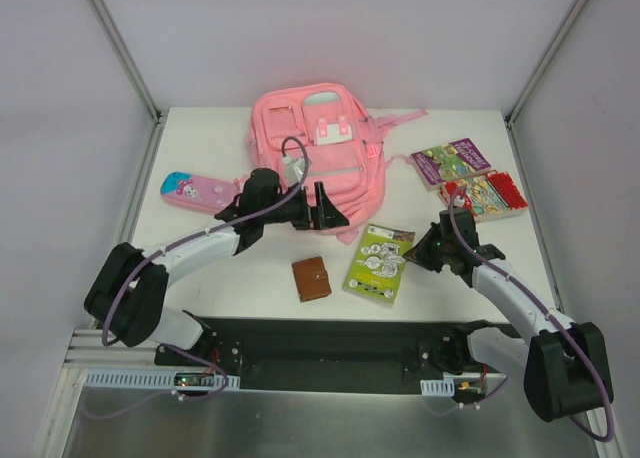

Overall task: Pack the student bag
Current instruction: Pick up the book from the center of the board.

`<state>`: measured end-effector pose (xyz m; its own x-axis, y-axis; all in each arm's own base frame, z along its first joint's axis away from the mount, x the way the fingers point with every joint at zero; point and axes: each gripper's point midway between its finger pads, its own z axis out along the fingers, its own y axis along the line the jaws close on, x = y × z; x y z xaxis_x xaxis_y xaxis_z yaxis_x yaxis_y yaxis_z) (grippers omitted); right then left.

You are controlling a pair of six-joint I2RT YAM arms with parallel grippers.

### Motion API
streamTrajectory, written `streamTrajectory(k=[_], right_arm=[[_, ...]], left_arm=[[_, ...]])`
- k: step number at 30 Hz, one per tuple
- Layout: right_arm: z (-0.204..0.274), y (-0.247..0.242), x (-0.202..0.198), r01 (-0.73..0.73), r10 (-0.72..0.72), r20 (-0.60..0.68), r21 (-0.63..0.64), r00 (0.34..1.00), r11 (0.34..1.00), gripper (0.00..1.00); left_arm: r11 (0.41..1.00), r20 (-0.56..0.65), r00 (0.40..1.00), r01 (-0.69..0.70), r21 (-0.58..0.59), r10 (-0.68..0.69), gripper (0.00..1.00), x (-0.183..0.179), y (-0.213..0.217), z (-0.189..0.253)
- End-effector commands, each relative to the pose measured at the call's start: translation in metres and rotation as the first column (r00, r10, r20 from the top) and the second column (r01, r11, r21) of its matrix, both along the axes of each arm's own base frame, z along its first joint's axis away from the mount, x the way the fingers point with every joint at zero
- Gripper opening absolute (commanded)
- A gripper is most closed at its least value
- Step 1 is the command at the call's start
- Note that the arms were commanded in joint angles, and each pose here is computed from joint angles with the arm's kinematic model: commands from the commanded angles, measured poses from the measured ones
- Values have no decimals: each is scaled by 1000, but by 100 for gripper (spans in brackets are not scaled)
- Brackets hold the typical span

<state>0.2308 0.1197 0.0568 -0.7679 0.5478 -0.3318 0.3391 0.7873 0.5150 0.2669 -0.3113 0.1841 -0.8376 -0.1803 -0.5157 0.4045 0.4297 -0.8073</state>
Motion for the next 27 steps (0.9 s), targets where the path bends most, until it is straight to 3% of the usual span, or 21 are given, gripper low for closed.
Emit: streamTrajectory(k=[1, 9, 15, 17, 19, 25, 27], right_arm=[[6, 2, 2, -16, 15, 30, 16, 999, 1000, 1], [0, 2, -5, -20, 20, 10, 25, 1000, 999, 3], [-13, -1, -13, -6, 6, -28, 22, 1000, 1000, 23], [-16, -1, -16, -5, 6, -36, 22, 999, 1000, 42], [-19, -2, -18, -2, 3, -46, 24, 999, 1000, 45], [-33, -3, -29, 10, -6, -80, 39, 997, 999, 68], [-35, 0, -30, 15, -9, -84, 61, 996, 998, 68]], left_arm=[[979, -36, 997, 76, 187, -71, 99, -21, -11, -46], [958, -136, 977, 190, 216, -163, 99, -27, -40, -91], [954, -185, 955, 259, 149, -230, 98, -29, -64, -101], [955, -180, 955, 262, 135, -237, 98, -28, -68, -102], [949, -192, 944, 292, 115, -267, 97, -30, -75, -104], [941, -237, 929, 318, 116, -285, 95, -44, -80, -120], [939, -255, 923, 324, 113, -288, 93, -47, -81, -125]])
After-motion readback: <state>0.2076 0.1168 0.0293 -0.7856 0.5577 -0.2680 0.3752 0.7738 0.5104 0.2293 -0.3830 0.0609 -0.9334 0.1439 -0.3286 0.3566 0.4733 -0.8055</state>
